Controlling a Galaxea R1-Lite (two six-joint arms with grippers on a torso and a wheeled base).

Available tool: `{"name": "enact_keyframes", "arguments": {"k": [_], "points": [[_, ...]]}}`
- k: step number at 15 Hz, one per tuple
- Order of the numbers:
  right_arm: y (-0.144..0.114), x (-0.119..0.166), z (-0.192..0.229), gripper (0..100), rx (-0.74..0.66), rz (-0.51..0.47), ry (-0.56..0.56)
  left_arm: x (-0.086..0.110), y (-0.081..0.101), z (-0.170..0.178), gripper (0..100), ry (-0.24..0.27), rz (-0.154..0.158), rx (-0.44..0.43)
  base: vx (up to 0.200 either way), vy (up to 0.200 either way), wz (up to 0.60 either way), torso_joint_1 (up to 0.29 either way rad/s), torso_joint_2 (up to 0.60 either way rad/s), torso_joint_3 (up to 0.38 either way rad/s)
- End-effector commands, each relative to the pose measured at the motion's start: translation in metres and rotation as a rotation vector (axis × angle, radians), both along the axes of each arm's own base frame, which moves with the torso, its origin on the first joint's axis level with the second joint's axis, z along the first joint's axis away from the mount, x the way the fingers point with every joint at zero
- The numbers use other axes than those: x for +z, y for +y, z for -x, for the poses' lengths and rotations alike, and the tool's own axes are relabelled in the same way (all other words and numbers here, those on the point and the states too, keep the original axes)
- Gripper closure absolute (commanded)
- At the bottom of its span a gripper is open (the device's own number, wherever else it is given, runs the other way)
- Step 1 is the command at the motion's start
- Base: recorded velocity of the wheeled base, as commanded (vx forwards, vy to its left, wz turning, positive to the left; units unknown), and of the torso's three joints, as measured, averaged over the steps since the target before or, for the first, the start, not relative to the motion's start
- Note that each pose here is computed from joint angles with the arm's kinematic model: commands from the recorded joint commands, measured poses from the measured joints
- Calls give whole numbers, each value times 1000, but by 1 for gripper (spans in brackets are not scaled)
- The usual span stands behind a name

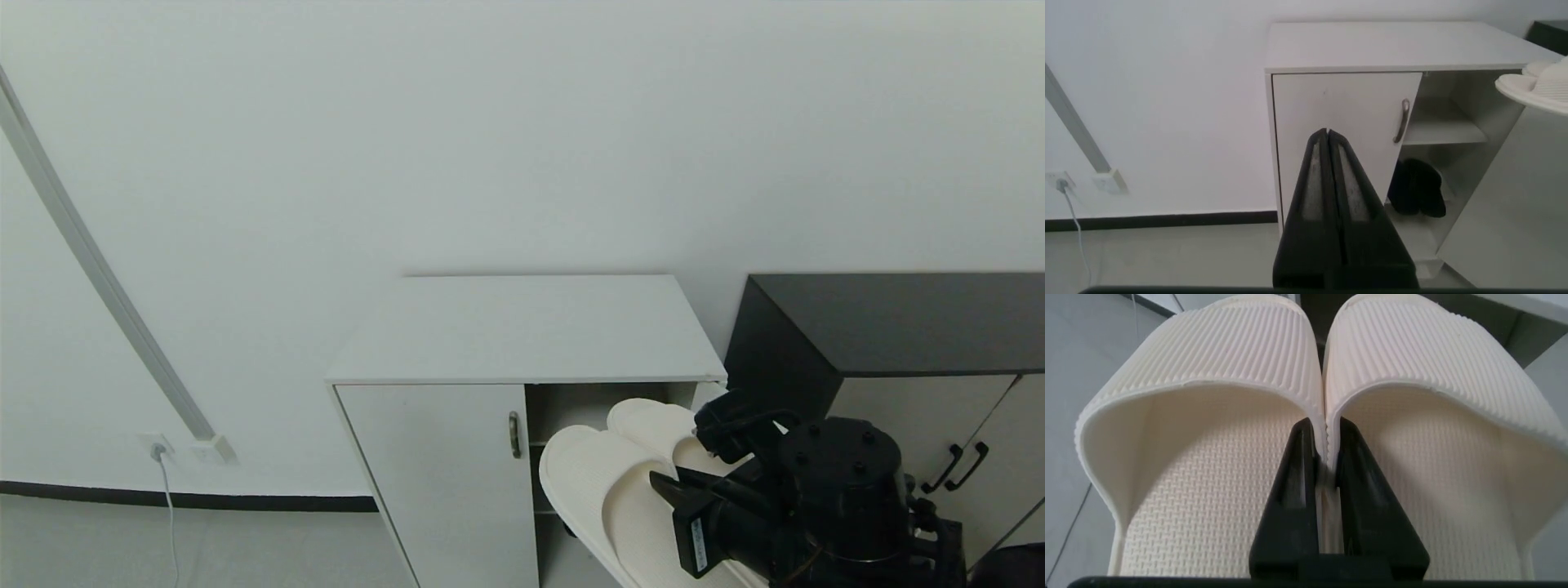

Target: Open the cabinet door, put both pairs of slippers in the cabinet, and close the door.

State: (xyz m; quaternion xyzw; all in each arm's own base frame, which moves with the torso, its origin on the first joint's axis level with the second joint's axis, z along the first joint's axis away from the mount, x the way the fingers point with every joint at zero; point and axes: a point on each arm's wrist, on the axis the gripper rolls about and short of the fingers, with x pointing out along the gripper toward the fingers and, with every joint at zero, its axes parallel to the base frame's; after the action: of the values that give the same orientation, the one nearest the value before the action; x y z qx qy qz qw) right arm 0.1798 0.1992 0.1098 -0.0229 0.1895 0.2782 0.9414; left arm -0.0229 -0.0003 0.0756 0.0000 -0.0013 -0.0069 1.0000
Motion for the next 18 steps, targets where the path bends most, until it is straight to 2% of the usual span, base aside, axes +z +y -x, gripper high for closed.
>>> {"name": "enact_keyframes", "arguments": {"k": [1,6,8,18], "points": [[0,-2,0,100,0,6,5,0,0,0,100,1,0,0,0,0,0,-159,373,203],[3,-8,-4,100,-5,4,-1,0,0,0,100,1,0,0,0,0,0,-169,394,222],[3,-10,-3,100,3,-1,-30,0,0,0,100,1,0,0,0,0,0,-220,515,298],[2,-14,-2,100,7,17,-22,0,0,0,100,1,0,0,0,0,0,-210,533,322]]}}
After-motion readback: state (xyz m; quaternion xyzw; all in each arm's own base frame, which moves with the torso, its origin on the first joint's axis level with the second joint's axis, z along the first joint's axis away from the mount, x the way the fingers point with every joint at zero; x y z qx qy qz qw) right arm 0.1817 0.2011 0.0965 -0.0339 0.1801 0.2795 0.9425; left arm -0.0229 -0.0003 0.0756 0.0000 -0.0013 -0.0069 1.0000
